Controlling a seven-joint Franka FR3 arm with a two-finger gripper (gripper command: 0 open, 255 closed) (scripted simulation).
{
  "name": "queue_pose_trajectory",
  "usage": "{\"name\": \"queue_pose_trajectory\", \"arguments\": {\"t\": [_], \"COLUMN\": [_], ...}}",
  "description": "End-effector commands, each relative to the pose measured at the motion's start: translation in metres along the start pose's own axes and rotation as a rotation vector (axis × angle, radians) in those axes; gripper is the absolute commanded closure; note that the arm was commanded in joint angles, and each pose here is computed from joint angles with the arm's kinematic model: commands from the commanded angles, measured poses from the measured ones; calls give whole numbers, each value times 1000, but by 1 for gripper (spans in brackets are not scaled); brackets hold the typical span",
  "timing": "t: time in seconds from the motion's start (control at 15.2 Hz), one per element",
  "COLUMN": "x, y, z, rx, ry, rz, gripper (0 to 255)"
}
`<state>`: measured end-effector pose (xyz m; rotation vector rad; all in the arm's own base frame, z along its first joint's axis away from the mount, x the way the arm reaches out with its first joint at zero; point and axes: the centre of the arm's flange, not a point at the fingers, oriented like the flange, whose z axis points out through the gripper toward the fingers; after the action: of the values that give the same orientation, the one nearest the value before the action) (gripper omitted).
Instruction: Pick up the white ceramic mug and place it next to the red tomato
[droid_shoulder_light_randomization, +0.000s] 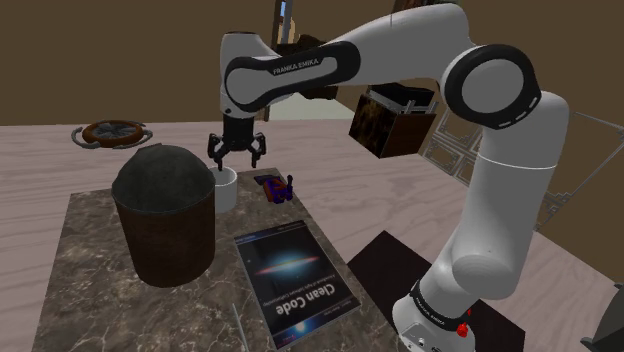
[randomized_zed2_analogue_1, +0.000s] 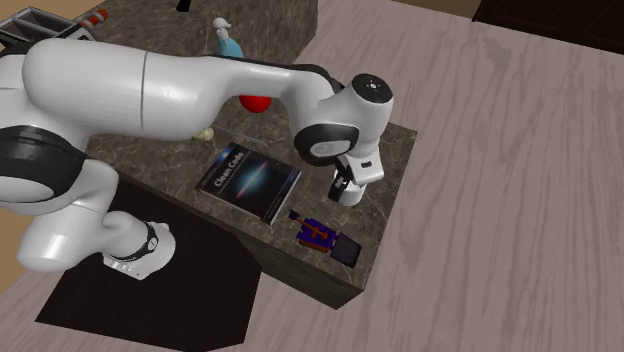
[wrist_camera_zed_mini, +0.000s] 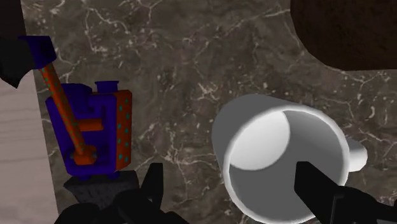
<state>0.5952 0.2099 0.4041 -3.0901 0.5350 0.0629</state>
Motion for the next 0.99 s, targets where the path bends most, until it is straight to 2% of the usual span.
{"name": "queue_pose_trajectory", "arguments": {"t": [0.0, 0.33, 0.86, 0.92], "x": [4, 4, 4, 4], "y": [-3, -3, -3, -3], "z": [13, 42, 42, 42], "rx": [0, 0, 0, 0], "ry": [0, 0, 0, 0], "rz": [2, 2, 2, 2], "gripper": [0, 0, 0, 255]}}
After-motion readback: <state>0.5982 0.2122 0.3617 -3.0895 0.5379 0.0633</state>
